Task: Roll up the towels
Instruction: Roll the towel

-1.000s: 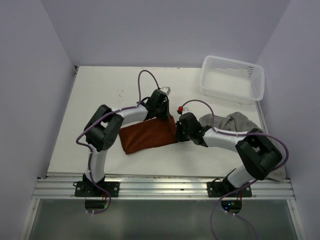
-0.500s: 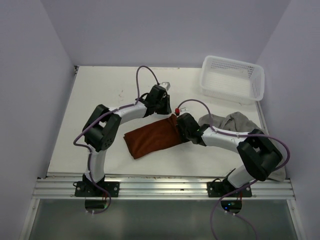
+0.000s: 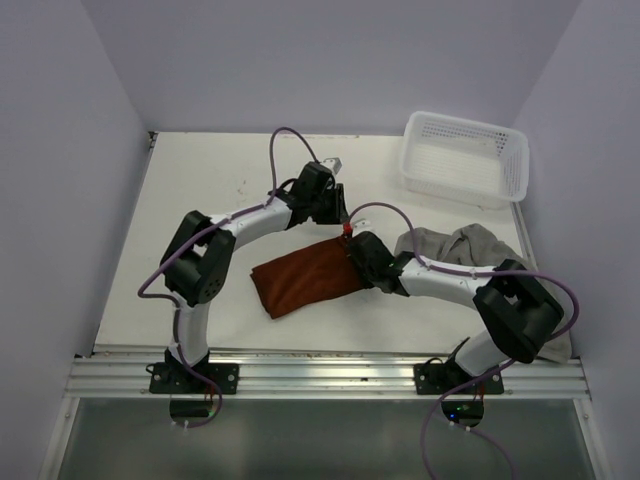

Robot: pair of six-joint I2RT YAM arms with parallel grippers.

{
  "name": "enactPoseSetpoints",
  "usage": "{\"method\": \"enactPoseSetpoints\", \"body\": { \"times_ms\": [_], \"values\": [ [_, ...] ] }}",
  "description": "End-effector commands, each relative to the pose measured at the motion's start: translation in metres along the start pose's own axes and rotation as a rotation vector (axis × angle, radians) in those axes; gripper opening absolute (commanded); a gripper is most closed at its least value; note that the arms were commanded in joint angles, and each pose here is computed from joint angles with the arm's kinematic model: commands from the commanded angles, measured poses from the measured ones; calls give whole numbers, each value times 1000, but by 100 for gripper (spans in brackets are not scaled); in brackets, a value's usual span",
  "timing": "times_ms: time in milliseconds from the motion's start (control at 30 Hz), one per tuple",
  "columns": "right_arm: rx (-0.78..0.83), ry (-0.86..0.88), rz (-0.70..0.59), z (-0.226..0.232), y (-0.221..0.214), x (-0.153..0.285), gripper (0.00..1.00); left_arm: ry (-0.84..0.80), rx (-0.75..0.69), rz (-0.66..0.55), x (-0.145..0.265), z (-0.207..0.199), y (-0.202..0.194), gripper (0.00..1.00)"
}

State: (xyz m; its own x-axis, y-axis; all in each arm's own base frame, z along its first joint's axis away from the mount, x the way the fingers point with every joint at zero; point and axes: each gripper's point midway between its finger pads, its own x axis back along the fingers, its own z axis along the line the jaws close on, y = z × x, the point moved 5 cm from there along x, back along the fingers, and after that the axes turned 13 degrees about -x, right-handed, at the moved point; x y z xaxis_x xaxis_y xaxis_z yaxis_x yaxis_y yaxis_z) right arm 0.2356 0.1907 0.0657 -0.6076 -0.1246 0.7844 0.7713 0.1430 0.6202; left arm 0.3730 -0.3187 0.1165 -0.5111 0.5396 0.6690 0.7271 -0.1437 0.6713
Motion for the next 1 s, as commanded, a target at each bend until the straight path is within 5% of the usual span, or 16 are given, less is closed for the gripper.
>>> {"method": "enactPoseSetpoints", "body": {
  "times_ms": [0, 500, 967],
  "values": [
    [-7, -14, -48, 1, 13, 6, 0, -90, 77, -31, 22, -19, 24, 39],
    [-44, -6, -61, 3, 8, 4, 0, -194, 156, 61, 4, -45, 1, 46],
    [-63, 3, -56, 6, 4, -1, 0, -94, 105, 156, -24, -32, -35, 46]
  ]
}}
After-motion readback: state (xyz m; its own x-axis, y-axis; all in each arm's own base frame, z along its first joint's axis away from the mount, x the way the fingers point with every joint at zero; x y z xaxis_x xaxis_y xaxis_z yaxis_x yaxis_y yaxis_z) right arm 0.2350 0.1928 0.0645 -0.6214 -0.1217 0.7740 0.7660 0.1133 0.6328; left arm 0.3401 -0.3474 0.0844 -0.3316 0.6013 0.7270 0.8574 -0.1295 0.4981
